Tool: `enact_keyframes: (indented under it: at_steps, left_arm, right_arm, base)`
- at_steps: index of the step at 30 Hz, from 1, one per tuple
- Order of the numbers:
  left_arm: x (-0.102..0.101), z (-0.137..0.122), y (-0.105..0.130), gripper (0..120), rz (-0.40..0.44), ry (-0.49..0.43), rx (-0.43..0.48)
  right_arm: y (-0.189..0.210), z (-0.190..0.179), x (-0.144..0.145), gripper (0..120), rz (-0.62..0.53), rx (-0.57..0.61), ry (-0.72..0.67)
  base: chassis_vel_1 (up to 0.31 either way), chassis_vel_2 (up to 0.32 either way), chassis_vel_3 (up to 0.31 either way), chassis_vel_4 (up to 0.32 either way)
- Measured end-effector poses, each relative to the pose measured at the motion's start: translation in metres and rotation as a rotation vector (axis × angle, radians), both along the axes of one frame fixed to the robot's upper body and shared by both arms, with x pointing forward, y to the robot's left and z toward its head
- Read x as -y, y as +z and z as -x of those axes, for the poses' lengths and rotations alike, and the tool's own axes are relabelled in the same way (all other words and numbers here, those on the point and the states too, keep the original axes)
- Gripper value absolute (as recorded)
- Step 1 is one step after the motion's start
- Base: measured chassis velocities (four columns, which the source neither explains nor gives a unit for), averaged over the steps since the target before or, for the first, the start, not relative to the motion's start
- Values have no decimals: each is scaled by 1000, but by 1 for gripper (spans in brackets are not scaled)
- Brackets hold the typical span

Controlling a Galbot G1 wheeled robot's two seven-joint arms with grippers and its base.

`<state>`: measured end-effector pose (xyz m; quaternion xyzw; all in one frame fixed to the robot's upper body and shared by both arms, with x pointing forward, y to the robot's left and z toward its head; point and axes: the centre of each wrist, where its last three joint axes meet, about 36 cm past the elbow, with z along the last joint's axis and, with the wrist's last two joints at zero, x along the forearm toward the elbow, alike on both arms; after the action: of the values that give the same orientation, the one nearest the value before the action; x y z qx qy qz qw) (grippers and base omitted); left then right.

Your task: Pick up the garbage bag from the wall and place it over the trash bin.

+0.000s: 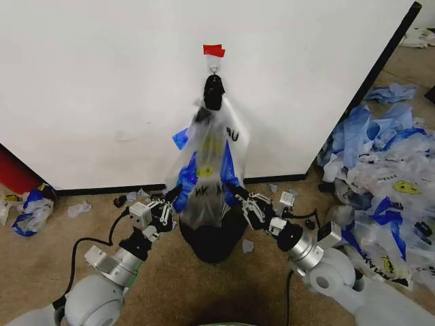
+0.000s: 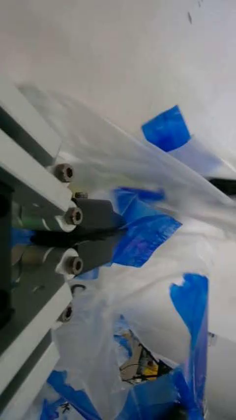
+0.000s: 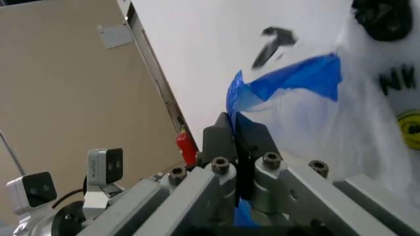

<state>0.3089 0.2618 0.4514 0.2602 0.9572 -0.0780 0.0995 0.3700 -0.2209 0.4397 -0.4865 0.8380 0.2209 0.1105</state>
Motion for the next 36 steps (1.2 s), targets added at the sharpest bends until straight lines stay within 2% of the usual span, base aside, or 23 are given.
enact_keyframes:
  at_steps: [9, 14, 15, 19, 22, 30, 36]
  left_arm:
    - [-1, -8, 9, 0, 19, 27, 25]
    - [1, -17, 47, 0, 63, 30, 86]
    - [1, -17, 47, 0, 63, 30, 86]
    - [6, -9, 71, 0, 75, 0, 110]
    - [11, 0, 84, 0, 85, -23, 90]
    - [17, 11, 96, 0, 98, -42, 58]
    - [23, 19, 117, 0, 127, -51, 32]
  right_arm:
    - [12, -16, 2, 0, -4, 49, 1]
    - [42, -27, 19, 0, -17, 118, -40]
    - [42, -27, 19, 0, -17, 118, -40]
    - [62, -24, 26, 0, -26, 142, -50]
    - [77, -17, 30, 0, -26, 154, -50]
    - [102, -6, 39, 0, -24, 168, -65]
    - [122, 0, 44, 0, -16, 180, -73]
  base:
    - [0, 0, 0, 0]
    - [0, 0, 0, 0]
    - [0, 0, 0, 0]
    - [0, 0, 0, 0]
    - [0, 0, 0, 0]
    - [0, 0, 0, 0]
    - [0, 0, 0, 0]
